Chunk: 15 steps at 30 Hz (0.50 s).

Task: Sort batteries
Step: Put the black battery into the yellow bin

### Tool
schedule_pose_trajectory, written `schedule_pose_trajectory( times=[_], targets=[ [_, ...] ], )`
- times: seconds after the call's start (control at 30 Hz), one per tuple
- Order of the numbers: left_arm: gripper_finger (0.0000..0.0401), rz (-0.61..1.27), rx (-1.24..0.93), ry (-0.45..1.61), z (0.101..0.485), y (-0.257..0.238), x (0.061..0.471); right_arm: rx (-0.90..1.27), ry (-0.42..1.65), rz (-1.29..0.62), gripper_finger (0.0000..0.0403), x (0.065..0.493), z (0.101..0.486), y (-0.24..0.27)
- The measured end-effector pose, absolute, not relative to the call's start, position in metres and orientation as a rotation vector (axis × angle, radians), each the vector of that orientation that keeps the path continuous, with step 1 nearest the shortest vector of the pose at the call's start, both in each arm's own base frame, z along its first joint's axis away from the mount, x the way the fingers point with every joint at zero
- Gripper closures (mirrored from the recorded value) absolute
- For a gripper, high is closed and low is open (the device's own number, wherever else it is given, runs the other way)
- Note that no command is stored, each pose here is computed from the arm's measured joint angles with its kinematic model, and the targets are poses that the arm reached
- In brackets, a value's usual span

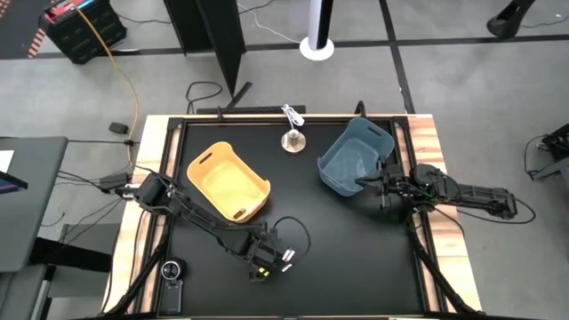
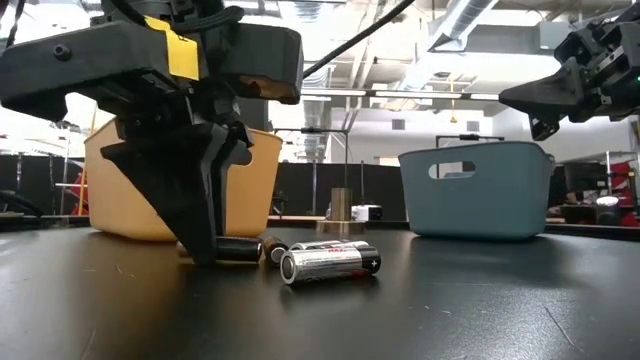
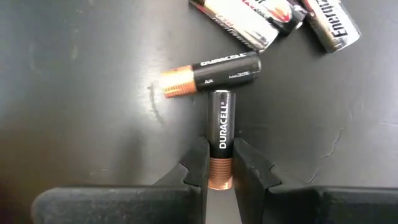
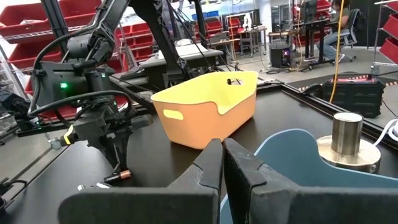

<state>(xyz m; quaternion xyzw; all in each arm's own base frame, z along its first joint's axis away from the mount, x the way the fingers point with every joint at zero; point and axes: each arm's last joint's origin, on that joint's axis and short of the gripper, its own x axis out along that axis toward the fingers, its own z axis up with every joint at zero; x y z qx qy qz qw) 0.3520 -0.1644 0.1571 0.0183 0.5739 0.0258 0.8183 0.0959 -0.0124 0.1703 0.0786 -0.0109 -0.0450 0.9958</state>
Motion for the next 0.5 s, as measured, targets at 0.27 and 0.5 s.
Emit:
schedule_pose_trajectory(
  times=[0.27,0.5],
  targets=[
    [0.0361,0.080,0.069,1.245,0.178,-0.166,0.355,0.157,-0.022,-0.090,0.0368,0.096,0.170,-0.012],
    [0.0361,0.098,0.091,1.267,0.199,-0.168,0.356,0.157,-0.022,-0.090,0.0368,0.096,0.170,-0.012]
  ],
)
